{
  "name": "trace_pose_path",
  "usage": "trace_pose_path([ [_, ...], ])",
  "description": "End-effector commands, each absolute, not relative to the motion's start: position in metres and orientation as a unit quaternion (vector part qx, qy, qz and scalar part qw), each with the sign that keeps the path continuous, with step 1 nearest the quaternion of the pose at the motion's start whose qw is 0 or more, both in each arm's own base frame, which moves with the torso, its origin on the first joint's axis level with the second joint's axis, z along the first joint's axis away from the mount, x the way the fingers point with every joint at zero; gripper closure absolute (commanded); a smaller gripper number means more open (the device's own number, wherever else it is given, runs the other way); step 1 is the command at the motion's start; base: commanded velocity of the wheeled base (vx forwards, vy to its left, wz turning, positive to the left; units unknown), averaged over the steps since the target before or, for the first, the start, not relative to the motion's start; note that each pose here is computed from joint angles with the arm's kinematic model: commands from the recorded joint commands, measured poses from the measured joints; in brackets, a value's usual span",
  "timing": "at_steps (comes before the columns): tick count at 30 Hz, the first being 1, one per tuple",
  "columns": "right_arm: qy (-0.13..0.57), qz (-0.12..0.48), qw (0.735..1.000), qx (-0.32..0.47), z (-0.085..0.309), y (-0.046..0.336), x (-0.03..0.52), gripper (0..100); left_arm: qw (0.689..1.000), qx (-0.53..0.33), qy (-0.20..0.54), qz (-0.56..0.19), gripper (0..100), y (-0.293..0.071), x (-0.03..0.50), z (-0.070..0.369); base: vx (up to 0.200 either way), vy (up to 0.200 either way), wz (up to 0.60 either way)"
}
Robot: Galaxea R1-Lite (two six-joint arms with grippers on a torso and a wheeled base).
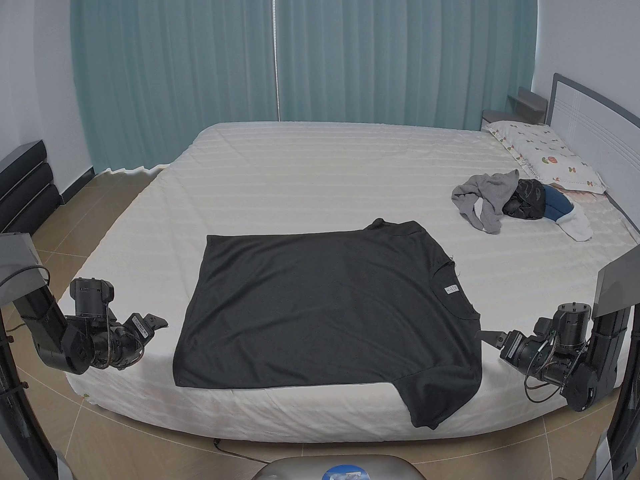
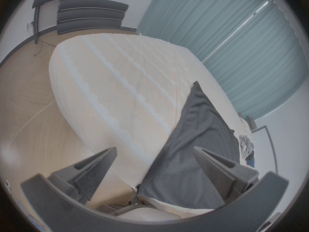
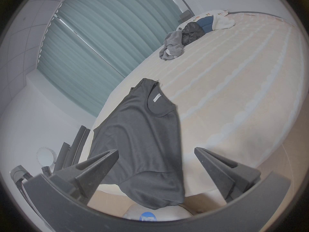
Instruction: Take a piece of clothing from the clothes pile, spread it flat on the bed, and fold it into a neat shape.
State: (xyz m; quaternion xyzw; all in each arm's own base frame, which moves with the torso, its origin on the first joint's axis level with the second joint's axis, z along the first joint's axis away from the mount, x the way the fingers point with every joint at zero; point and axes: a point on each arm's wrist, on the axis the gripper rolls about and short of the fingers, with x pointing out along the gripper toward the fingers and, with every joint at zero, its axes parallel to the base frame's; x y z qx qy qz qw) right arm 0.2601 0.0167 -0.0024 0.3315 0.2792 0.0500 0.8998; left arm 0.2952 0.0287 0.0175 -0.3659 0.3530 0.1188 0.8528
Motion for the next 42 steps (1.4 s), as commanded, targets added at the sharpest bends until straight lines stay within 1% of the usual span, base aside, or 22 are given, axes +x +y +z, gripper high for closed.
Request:
trace_pose_path([
  [1, 0.273, 0.052, 0.898, 0.34, -0.001, 0.019, 0.263, 0, 0.852, -0.367, 0.353, 0.119, 0, 0.029, 0.296, 0.017, 0.0, 0.0, 0.0],
  [4, 0.27, 0.054, 0.897, 0.347, -0.001, 0.02, 0.266, 0, 0.85, -0.37, 0.355, 0.12, 0, 0.028, 0.297, 0.015, 0.0, 0.0, 0.0],
  [12, 0.265, 0.062, 0.892, 0.361, 0.003, 0.027, 0.268, 0, 0.849, -0.373, 0.354, 0.118, 0, 0.027, 0.296, 0.016, 0.2, 0.0, 0.0],
  [17, 0.254, 0.076, 0.895, 0.36, 0.005, 0.032, 0.273, 0, 0.847, -0.38, 0.357, 0.106, 0, 0.026, 0.296, 0.017, 0.2, 0.0, 0.0],
  [19, 0.251, 0.094, 0.896, 0.354, 0.006, 0.044, 0.277, 0, 0.846, -0.38, 0.358, 0.106, 0, 0.026, 0.295, 0.017, 0.2, 0.0, 0.0],
  [23, 0.234, 0.107, 0.901, 0.349, 0.011, 0.052, 0.292, 0, 0.845, -0.381, 0.36, 0.106, 0, 0.026, 0.293, 0.017, 0.0, 0.0, 0.0],
  [30, 0.235, 0.106, 0.901, 0.348, 0.026, 0.063, 0.364, 0, 0.845, -0.385, 0.356, 0.108, 0, 0.028, 0.295, 0.017, 0.0, 0.0, 0.0],
  [34, 0.247, 0.098, 0.901, 0.344, 0.027, 0.068, 0.411, 0, 0.835, -0.412, 0.346, 0.113, 0, 0.028, 0.299, 0.021, 0.0, 0.0, 0.0],
  [37, 0.262, 0.09, 0.905, 0.323, 0.021, 0.067, 0.442, 0, 0.834, -0.415, 0.345, 0.113, 0, 0.028, 0.299, 0.021, 0.0, 0.0, 0.0],
  [41, 0.27, 0.088, 0.907, 0.311, 0.012, 0.067, 0.461, 0, 0.834, -0.415, 0.346, 0.112, 0, 0.028, 0.299, 0.02, 0.0, 0.0, 0.0],
  [42, 0.272, 0.083, 0.909, 0.303, 0.003, 0.063, 0.475, 0, 0.833, -0.416, 0.348, 0.112, 0, 0.028, 0.299, 0.019, 0.0, 0.0, 0.0],
])
